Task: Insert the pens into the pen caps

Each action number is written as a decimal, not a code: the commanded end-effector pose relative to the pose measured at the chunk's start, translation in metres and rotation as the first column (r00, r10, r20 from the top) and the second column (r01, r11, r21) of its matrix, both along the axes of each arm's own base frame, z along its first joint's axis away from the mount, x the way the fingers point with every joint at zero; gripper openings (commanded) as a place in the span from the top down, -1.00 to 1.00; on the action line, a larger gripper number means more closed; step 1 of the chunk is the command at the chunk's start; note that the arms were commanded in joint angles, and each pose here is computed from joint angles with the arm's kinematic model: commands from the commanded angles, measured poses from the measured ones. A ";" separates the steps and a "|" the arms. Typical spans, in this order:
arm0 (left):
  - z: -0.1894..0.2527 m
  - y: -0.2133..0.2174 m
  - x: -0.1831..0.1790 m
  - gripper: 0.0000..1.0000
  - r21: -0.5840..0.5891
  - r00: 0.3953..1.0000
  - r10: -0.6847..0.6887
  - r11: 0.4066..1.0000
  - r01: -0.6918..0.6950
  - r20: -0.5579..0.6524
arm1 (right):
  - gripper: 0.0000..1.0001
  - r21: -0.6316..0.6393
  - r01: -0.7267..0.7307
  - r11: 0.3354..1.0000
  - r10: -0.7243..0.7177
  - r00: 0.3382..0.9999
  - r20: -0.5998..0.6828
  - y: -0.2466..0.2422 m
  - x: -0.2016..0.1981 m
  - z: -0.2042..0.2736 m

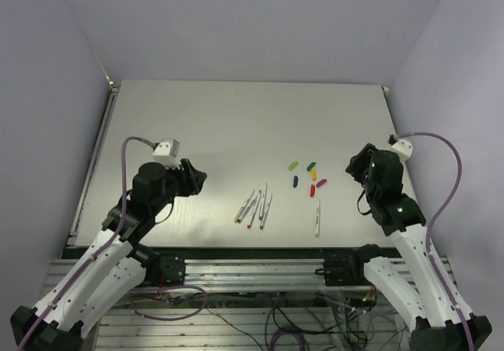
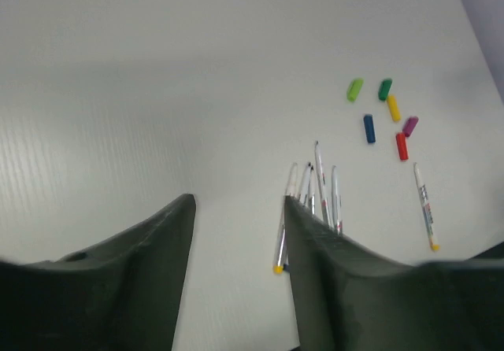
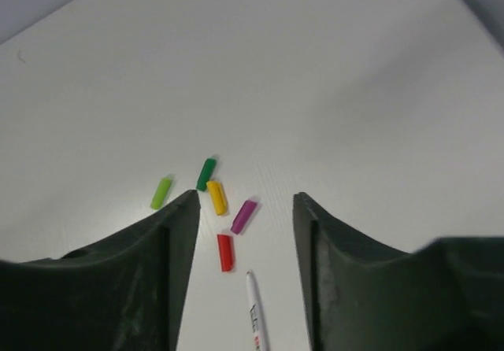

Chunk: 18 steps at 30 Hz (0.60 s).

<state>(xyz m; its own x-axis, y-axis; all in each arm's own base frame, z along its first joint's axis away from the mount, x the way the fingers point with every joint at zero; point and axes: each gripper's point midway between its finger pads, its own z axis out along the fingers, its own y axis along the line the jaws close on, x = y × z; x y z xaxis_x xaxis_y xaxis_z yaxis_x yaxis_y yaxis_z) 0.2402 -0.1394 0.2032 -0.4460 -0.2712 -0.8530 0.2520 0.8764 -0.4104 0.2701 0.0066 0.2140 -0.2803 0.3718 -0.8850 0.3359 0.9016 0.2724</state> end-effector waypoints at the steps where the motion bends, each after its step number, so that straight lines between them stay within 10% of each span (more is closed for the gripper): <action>1: -0.005 -0.017 -0.011 0.23 -0.064 0.995 -0.095 0.993 0.095 -0.001 | 0.18 0.050 -0.013 0.999 0.016 0.998 -0.055 0.005 -0.015 -0.020; 4: -0.012 -0.017 -0.014 0.55 -0.070 0.995 -0.099 0.993 0.098 -0.015 | 0.46 0.063 -0.002 0.998 0.007 0.997 -0.083 0.004 -0.023 -0.031; 8: -0.017 -0.023 -0.016 -0.13 -0.070 0.992 -0.125 0.990 0.122 -0.036 | 0.84 0.081 -0.002 0.997 0.013 0.992 -0.127 0.006 -0.030 -0.045; 11: -0.021 -0.031 -0.018 -0.60 -0.089 0.988 -0.146 0.986 0.141 -0.047 | 0.65 0.101 -0.001 0.995 0.016 0.988 -0.151 0.009 -0.032 -0.051; 18: -0.032 -0.057 -0.021 -0.66 -0.010 0.988 -0.146 0.989 0.146 -0.045 | 0.40 0.113 0.001 0.994 0.020 0.982 -0.188 0.012 -0.030 -0.062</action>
